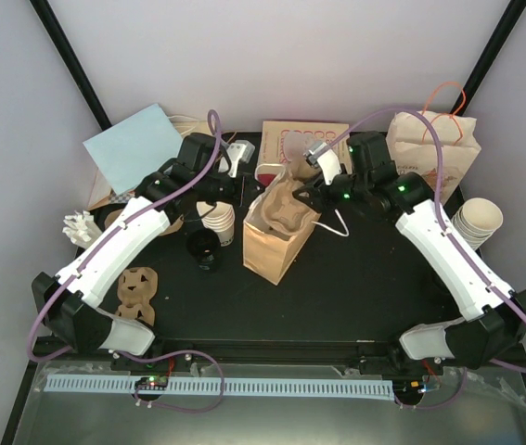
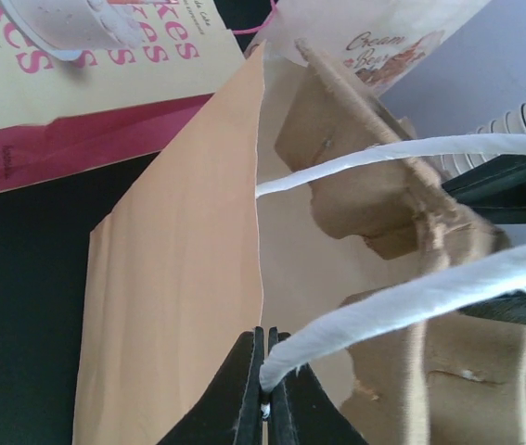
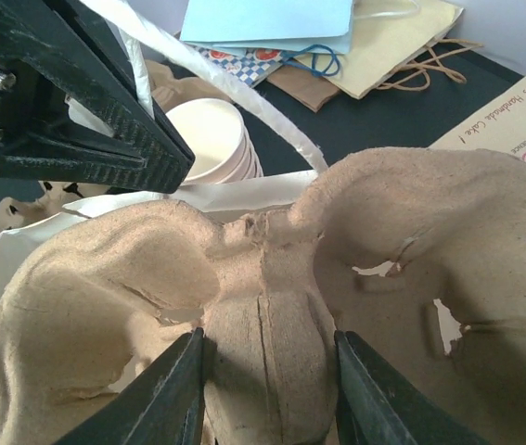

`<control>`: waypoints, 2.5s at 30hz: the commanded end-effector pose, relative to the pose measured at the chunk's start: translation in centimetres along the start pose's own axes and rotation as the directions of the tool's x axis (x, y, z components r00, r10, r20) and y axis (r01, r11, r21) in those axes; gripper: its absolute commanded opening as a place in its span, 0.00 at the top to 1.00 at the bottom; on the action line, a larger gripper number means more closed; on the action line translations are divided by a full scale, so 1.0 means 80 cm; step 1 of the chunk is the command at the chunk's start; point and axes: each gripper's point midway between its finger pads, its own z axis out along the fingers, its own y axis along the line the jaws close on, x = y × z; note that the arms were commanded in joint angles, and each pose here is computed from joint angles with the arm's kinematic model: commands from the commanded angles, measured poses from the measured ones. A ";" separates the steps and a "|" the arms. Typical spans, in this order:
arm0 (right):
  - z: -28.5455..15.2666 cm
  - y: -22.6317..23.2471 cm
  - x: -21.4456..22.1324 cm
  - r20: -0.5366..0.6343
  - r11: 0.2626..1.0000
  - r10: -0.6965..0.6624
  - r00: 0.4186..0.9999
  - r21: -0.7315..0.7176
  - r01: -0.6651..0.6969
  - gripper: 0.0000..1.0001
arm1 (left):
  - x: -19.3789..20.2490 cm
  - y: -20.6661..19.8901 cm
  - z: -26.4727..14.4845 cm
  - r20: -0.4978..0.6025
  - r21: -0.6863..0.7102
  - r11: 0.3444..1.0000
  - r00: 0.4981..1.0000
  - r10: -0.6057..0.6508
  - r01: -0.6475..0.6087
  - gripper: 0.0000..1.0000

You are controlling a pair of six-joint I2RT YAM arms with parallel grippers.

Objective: Pack the takeout coffee

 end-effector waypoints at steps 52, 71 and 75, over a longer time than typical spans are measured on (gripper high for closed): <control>0.041 0.047 0.116 -0.085 0.971 -0.001 0.996 0.238 0.022 0.66 | 0.007 -0.070 -0.009 -0.002 0.292 0.953 0.996 0.091 -0.086 0.98; 0.040 0.053 0.136 -0.243 0.971 0.032 0.970 0.236 0.027 0.65 | 0.020 -0.087 -0.012 -0.006 0.328 0.935 0.989 0.148 -0.138 0.98; 0.045 0.054 0.135 -0.269 0.974 0.006 0.963 0.220 0.056 0.66 | 0.020 -0.089 -0.012 -0.007 0.331 0.934 0.989 0.149 -0.138 0.98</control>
